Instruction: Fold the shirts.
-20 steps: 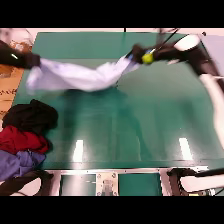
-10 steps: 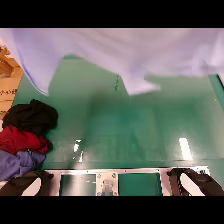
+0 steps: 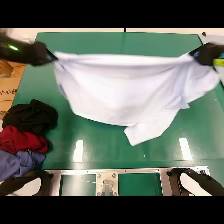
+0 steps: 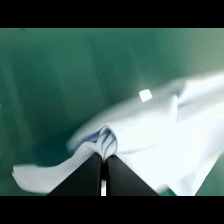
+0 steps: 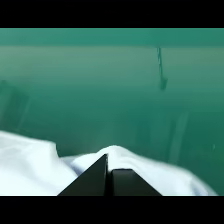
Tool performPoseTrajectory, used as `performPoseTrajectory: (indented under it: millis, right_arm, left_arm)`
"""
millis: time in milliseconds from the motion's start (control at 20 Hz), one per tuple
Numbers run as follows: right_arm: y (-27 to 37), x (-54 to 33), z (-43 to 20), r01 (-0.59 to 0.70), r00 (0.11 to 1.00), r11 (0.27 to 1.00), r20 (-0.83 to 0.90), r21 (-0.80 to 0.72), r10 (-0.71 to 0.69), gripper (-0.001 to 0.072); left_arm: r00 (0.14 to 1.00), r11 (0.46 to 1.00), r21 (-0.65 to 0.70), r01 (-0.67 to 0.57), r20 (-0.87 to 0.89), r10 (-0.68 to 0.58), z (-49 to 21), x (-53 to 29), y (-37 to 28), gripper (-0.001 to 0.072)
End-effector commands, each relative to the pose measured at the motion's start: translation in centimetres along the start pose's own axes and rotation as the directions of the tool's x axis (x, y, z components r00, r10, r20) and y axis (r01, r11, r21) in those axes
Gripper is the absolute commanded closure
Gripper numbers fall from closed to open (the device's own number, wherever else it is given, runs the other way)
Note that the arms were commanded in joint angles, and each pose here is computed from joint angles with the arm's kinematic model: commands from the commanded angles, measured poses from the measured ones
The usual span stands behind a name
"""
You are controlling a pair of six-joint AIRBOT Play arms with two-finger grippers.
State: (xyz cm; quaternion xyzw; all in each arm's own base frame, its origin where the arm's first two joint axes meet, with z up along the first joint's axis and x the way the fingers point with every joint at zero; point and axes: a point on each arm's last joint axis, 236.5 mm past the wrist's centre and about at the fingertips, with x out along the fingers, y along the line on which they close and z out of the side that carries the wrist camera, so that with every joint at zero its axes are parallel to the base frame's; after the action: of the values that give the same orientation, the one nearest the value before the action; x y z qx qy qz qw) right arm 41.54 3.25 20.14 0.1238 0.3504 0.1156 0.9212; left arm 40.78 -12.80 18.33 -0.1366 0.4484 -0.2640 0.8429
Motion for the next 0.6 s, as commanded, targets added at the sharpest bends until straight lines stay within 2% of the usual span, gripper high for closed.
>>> performPoseTrajectory:
  millis: [0,150,300,350,400,450,500,550]
  right_arm:
    - [-4.3,10.0,-5.5,0.010,0.979,0.990,-0.204,0.137,0.018,0.0692]
    - [-5.7,15.6,-9.9,0.001,0.943,0.965,-0.323,0.261,0.086,0.0692]
    - [-6.9,17.6,-10.2,0.025,0.948,0.953,-0.310,0.301,0.072,0.0690]
    - [-6.9,17.4,-9.6,0.022,0.952,0.955,-0.299,0.294,0.070,0.0602]
    - [-7.0,16.8,-8.7,0.015,0.953,0.957,-0.295,0.290,0.074,0.0360]
    - [-7.5,15.5,-8.0,0.020,0.949,0.957,-0.306,0.290,0.073,0.0271]
    - [-8.3,13.7,-7.3,0.035,0.942,0.954,-0.328,0.297,0.068,0.0274]
    - [-9.2,11.8,-6.9,0.047,0.936,0.953,-0.346,0.299,0.063,0.0302]
  left_arm:
    - [0.986,0.990,-0.137,0.037,-0.158,-0.058,-3.2,9.3,5.5,0.0684]
    - [0.992,0.976,-0.208,0.062,-0.096,-0.084,-2.4,15.6,9.2,0.0684]
    - [0.995,0.974,-0.210,0.086,0.058,-0.076,0.7,18.0,11.0,0.0684]
    - [0.994,0.977,-0.203,0.069,0.096,-0.050,1.5,18.1,11.7,0.0683]
    - [0.993,0.977,-0.203,0.061,0.111,-0.039,2.0,18.1,12.0,0.0578]
    - [0.993,0.978,-0.200,0.061,0.111,-0.039,2.2,17.7,12.0,0.0159]
    - [0.994,0.975,-0.210,0.075,0.093,-0.057,2.2,17.1,11.9,0.0038]
    - [0.994,0.975,-0.202,0.093,0.067,-0.081,2.1,16.1,11.6,0.0051]
